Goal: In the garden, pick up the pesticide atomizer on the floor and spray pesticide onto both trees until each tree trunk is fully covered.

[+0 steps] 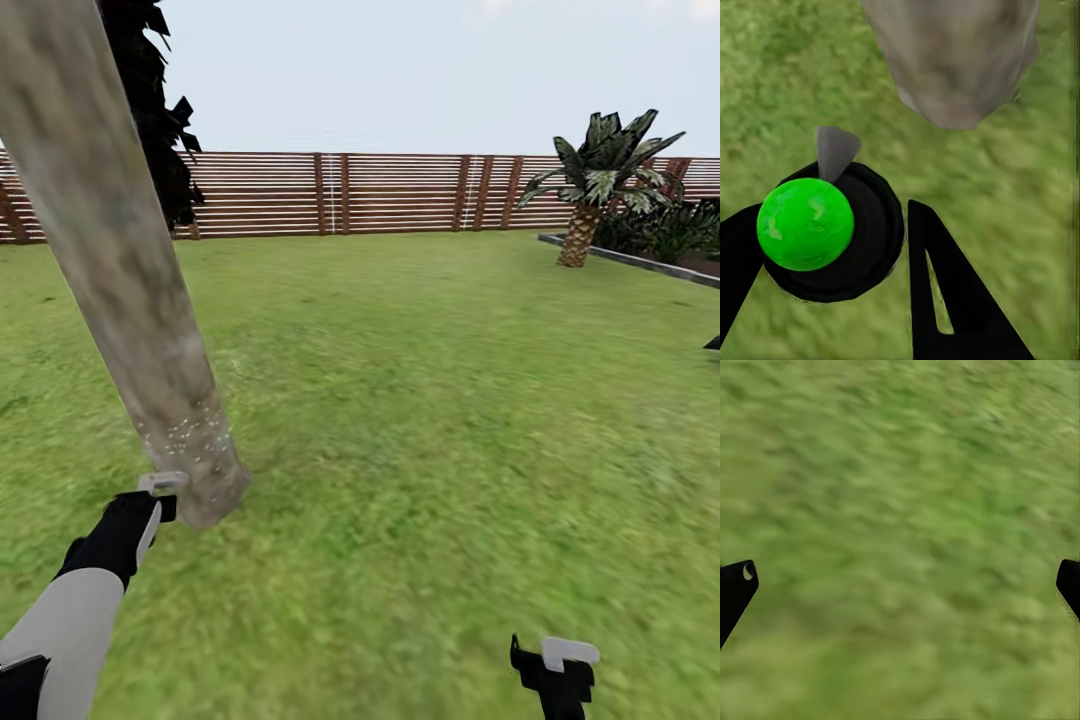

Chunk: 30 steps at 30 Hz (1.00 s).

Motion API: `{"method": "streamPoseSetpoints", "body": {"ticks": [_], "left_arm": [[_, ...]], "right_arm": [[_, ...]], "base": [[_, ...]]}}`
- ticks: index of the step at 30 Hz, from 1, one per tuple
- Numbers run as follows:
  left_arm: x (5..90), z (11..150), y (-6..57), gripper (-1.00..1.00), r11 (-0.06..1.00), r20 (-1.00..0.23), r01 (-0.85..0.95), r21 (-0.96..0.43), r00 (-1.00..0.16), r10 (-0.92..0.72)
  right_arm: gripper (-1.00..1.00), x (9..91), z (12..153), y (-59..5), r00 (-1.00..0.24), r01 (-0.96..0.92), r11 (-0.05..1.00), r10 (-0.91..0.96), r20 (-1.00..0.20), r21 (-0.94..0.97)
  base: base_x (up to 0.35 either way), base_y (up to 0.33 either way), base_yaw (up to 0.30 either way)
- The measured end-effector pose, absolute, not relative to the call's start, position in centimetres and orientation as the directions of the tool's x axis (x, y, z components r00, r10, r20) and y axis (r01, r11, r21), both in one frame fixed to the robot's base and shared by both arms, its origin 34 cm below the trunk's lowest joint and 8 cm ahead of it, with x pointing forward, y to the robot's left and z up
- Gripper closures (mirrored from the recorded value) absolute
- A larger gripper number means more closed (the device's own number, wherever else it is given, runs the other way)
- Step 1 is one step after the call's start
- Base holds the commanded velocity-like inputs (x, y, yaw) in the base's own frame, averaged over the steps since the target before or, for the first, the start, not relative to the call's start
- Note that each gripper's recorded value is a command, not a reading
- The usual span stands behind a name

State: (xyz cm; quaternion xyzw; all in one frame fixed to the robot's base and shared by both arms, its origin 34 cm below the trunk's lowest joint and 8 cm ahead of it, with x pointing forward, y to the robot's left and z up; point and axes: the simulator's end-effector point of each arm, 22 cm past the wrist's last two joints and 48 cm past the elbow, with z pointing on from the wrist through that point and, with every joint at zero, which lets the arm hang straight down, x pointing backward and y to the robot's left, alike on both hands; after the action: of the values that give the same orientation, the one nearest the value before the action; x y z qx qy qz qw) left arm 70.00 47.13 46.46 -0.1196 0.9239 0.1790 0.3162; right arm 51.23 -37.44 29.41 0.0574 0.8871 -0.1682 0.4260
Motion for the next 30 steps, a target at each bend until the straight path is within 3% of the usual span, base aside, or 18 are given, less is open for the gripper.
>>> {"method": "streamPoseSetpoints", "body": {"ticks": [7,15,20,25,27,30], "left_arm": [[68.4,43.1,44.9,1.0,0.923,-0.579,-0.3,0.241,-0.808,-0.112],[65.1,42.0,49.7,1.0,0.894,-0.554,-0.347,0.283,-0.82,-0.143],[65.3,41.4,48.0,1.0,0.905,-0.553,-0.341,0.253,-0.819,-0.154],[65.1,39.6,45.6,1.0,0.926,-0.634,-0.299,0.232,-0.768,-0.089],[64.9,37.7,41.2,1.0,0.981,-0.626,-0.121,0.152,-0.78,0.001],[65.8,38.1,38.2,1.0,0.987,-0.65,0.082,0.136,-0.745,0.151]], "right_arm": [[-1.0,51.2,29.4,-37.4,-0.631,0.244,0.937,-0.042,-0.775,-0.25],[-1.0,51.2,29.4,-37.3,-0.631,0.243,0.938,-0.041,-0.775,-0.248],[-1.0,51.2,29.4,-37.3,-0.631,0.244,0.938,-0.041,-0.775,-0.249],[-1.0,51.2,29.3,-37.3,-0.632,0.242,0.938,-0.041,-0.774,-0.248],[-1.0,51.4,29.4,-37.1,-0.63,0.236,0.94,-0.046,-0.775,-0.247],[-1.0,52.5,29.9,-35.9,-0.614,0.17,0.951,-0.103,-0.783,-0.259]], "base": [[0.169,-0.138,0.004],[0.002,-0.003,0.0],[0.0,0.0,0.0],[-0.241,0.059,0.0],[-0.334,0.032,0.0],[-0.335,0.008,0.0]]}}
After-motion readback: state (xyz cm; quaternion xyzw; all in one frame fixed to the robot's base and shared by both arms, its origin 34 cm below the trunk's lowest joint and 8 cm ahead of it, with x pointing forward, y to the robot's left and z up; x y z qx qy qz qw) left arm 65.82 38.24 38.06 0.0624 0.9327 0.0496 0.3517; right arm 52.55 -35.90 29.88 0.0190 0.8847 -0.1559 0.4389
